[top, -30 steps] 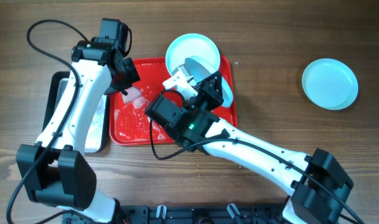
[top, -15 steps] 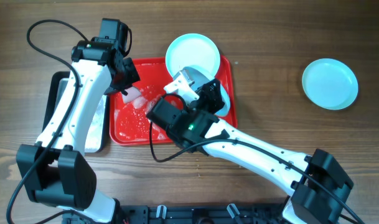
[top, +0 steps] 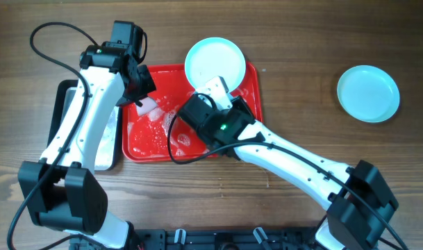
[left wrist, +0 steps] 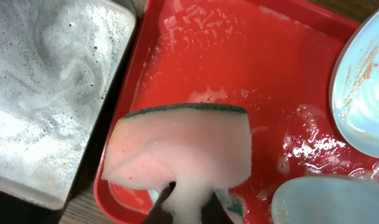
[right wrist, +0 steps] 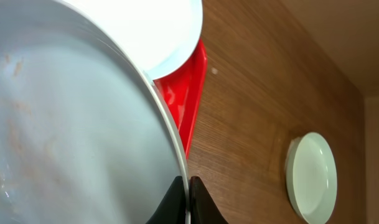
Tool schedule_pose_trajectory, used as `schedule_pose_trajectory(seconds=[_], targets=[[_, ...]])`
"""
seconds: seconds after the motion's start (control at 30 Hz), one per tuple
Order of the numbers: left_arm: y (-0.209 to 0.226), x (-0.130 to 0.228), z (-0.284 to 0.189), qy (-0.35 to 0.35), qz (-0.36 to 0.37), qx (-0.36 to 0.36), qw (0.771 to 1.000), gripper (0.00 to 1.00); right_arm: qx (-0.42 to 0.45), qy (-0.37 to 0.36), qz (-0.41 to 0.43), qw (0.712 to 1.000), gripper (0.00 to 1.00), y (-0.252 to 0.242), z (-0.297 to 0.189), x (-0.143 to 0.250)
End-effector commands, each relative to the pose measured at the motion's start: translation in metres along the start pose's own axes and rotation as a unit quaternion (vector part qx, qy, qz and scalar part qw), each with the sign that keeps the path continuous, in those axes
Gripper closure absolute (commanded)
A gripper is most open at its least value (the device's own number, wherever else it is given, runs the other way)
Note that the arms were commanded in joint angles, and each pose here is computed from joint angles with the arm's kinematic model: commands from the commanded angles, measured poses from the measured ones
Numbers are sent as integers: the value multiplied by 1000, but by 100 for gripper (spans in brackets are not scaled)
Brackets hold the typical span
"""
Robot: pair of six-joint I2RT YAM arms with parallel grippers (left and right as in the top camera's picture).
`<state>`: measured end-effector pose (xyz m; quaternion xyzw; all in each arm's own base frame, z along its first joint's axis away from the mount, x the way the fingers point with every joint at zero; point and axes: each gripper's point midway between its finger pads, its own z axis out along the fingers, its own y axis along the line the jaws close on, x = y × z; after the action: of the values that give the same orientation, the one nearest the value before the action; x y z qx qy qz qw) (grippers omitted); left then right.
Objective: Clean dirty plates on tray and stack at the side
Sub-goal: 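Carry the plate right and lower it onto the cleaned plate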
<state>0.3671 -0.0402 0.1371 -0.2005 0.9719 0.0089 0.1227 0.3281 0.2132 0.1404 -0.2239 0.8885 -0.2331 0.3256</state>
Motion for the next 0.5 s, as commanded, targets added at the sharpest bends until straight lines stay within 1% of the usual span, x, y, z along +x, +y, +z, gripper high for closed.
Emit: schedule_pose_trajectory(seconds=[0.0, 0.07, 0.13, 0.3, 0.47], targets=[[0, -3, -5, -5, 0, 5, 1000, 96, 63, -15, 35, 997, 96, -31, -5, -5], [0, -3, -5, -5, 0, 5, 1000, 96, 106, -28, 55, 992, 96, -50, -7, -9], [0, -3, -5, -5, 0, 5, 1000, 96, 111, -40, 94, 989, 96, -63, -12, -13], [-1, -3, -5, -5, 0, 6, 1000, 96, 29, -73, 198, 977, 96, -94, -36, -28], [-1, -3, -5, -5, 0, 6, 1000, 96, -76, -66, 280, 955, 95, -129, -39, -25]])
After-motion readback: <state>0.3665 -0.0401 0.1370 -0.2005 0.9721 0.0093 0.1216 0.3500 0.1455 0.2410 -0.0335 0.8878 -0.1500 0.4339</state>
